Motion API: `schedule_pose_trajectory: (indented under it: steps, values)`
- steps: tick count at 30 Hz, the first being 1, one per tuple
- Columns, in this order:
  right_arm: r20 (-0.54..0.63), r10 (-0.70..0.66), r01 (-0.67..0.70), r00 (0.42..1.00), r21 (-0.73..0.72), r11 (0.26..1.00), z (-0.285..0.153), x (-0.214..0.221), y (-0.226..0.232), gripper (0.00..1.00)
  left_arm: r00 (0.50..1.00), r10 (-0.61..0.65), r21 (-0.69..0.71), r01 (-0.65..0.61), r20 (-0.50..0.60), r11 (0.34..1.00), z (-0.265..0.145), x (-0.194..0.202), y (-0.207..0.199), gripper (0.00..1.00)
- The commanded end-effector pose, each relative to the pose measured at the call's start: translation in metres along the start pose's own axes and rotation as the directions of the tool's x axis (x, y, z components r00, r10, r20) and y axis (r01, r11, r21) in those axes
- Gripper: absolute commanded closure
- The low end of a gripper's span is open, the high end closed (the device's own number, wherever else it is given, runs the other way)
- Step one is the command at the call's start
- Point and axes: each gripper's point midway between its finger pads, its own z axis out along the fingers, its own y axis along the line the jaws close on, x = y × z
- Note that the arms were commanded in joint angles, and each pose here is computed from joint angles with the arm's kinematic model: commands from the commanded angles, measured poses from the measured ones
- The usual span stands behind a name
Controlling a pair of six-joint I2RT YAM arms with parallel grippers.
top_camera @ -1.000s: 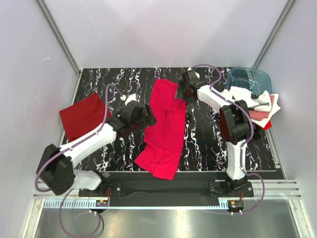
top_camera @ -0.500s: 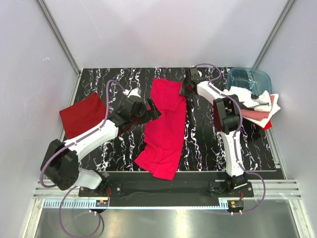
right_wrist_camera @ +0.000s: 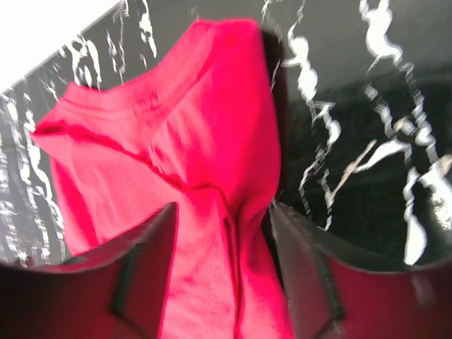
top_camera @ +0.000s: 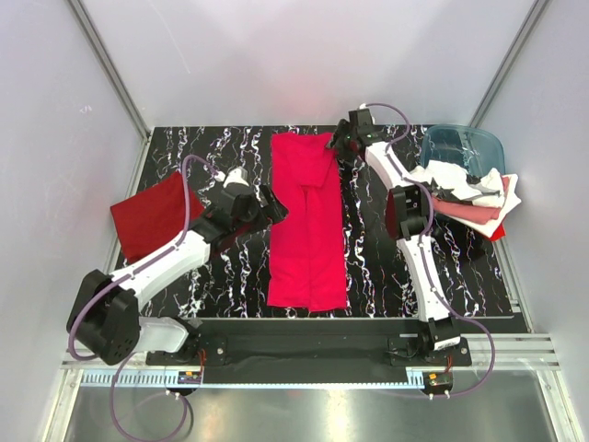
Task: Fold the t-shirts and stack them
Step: Fold the tshirt
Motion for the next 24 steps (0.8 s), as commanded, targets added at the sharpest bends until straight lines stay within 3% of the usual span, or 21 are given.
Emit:
schedule_pose_trajectory:
  steps: [1,8,9,10,11,13,14,16,17,19,20,24]
  values:
    - [-0.057,0.012,-0.012,0.998,0.011,1.000,-0.002,0.005,-0.015,0.30,1.000,0.001,0.062,-0.001,0.011,0.998,0.009,-0.008,-0.014,0.03]
    - [-0.052,-0.151,0.154,0.987,0.070,0.986,-0.058,0.008,-0.021,0.23,0.999,0.037,0.142,-0.033,-0.030,0.989,0.003,-0.003,-0.029,0.01]
    - [-0.037,-0.147,0.150,0.988,0.088,0.985,-0.066,0.006,-0.024,0.19,0.999,0.041,0.139,-0.038,-0.019,0.990,0.002,-0.005,-0.029,0.01]
    - [0.012,-0.147,0.145,0.989,0.083,0.986,-0.091,-0.009,-0.013,0.01,0.999,0.043,0.125,-0.041,-0.011,0.991,0.001,-0.007,-0.026,0.01]
    - [-0.026,-0.134,0.136,0.991,0.130,0.982,-0.095,0.012,-0.033,0.00,0.999,0.047,0.120,-0.045,-0.008,0.992,0.000,-0.008,-0.026,0.01]
    - [0.040,-0.137,0.133,0.990,0.082,0.988,-0.127,0.002,-0.014,0.00,0.997,0.074,0.123,-0.073,-0.003,0.990,-0.001,-0.010,-0.027,0.01]
    - [-0.019,-0.127,0.128,0.992,0.096,0.987,-0.130,0.032,-0.030,0.00,0.996,0.087,0.140,-0.085,-0.005,0.986,-0.003,-0.011,-0.032,0.01]
    - [0.025,-0.112,0.111,0.993,0.041,0.993,-0.160,0.034,-0.012,0.00,0.995,0.090,0.113,-0.086,-0.033,0.990,-0.001,-0.007,-0.026,0.01]
    - [-0.024,-0.119,0.120,0.993,0.059,0.991,-0.166,0.063,-0.021,0.00,0.995,0.096,0.113,-0.091,-0.035,0.989,-0.001,-0.006,-0.026,0.01]
    - [-0.005,-0.129,0.129,0.992,0.076,0.989,-0.196,0.073,-0.016,0.02,0.994,0.105,0.064,-0.102,-0.041,0.993,-0.001,-0.003,-0.015,0.01]
    - [-0.027,-0.140,0.142,0.990,0.128,0.982,-0.203,0.092,-0.030,0.04,0.993,0.105,0.057,-0.102,-0.049,0.993,-0.002,-0.001,-0.012,0.01]
    - [-0.145,-0.110,0.125,0.983,0.096,0.988,-0.243,0.153,-0.026,0.18,0.991,0.100,0.004,-0.100,-0.090,0.995,-0.008,0.016,0.010,0.02]
